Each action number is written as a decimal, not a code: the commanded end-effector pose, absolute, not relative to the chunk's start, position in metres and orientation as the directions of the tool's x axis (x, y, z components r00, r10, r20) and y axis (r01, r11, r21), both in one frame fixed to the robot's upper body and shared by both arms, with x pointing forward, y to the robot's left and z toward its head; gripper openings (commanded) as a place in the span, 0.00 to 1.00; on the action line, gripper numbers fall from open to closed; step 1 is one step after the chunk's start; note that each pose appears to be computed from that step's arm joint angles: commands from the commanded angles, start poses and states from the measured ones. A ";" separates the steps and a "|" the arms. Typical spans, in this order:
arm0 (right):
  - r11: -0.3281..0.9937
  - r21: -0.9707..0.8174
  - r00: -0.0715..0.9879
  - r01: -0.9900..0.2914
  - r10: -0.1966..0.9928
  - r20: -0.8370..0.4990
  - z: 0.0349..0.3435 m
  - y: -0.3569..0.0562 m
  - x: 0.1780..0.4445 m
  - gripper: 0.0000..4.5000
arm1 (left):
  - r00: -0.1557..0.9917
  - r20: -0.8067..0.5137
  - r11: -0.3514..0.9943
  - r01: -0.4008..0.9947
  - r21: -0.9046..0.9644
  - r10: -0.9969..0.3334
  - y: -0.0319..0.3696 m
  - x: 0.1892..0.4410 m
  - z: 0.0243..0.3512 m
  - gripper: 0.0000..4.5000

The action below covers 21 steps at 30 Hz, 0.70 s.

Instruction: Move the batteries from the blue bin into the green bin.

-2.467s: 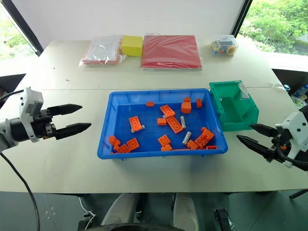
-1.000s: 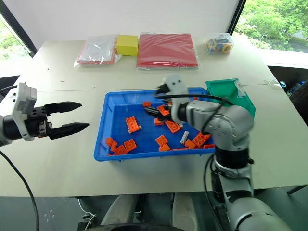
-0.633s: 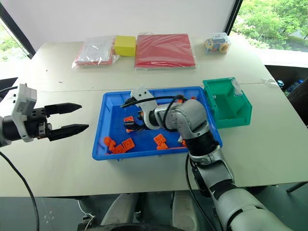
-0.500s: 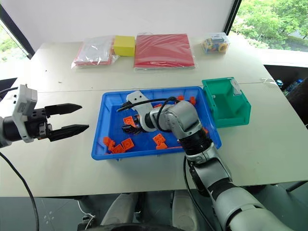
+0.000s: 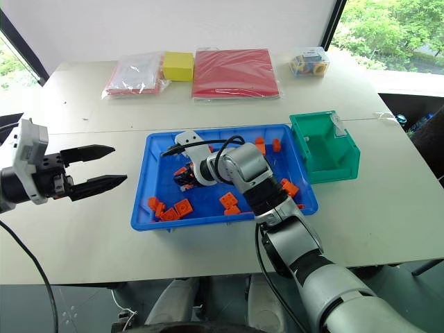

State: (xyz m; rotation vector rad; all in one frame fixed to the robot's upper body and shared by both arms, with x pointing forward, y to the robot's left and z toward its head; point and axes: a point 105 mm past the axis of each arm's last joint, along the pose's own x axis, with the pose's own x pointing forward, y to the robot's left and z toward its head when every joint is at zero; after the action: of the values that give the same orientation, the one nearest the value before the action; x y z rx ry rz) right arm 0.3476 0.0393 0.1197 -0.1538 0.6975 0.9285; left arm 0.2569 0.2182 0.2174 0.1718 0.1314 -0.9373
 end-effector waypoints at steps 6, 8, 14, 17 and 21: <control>0.600 -0.011 0.523 -0.800 0.688 -0.503 0.151 0.042 0.373 0.57 | 0.595 -0.148 0.579 0.804 0.137 -0.790 0.218 0.260 0.231 1.00; 0.604 -0.060 0.563 -0.795 0.695 -0.447 0.161 0.041 0.385 0.57 | 0.591 -0.143 0.575 0.807 0.138 -0.794 0.216 0.262 0.231 1.00; 0.549 -0.212 0.584 -0.809 0.707 -0.398 0.159 0.035 0.396 0.88 | 0.585 -0.134 0.568 0.810 0.142 -0.800 0.213 0.264 0.233 1.00; 0.517 -0.242 0.571 -0.821 0.725 -0.387 0.158 0.034 0.393 0.99 | 0.584 -0.131 0.568 0.811 0.143 -0.801 0.213 0.265 0.233 1.00; 0.387 -0.287 0.460 -0.876 0.849 -0.259 0.197 0.033 0.372 0.99 | 0.586 -0.131 0.570 0.809 0.142 -0.800 0.215 0.265 0.233 1.00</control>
State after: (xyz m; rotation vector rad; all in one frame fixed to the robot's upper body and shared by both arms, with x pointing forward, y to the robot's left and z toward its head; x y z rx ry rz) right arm 0.3867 0.0210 0.1543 -0.4137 0.2501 0.9940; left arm 0.2658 0.2135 0.2227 0.1638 0.0958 -0.9497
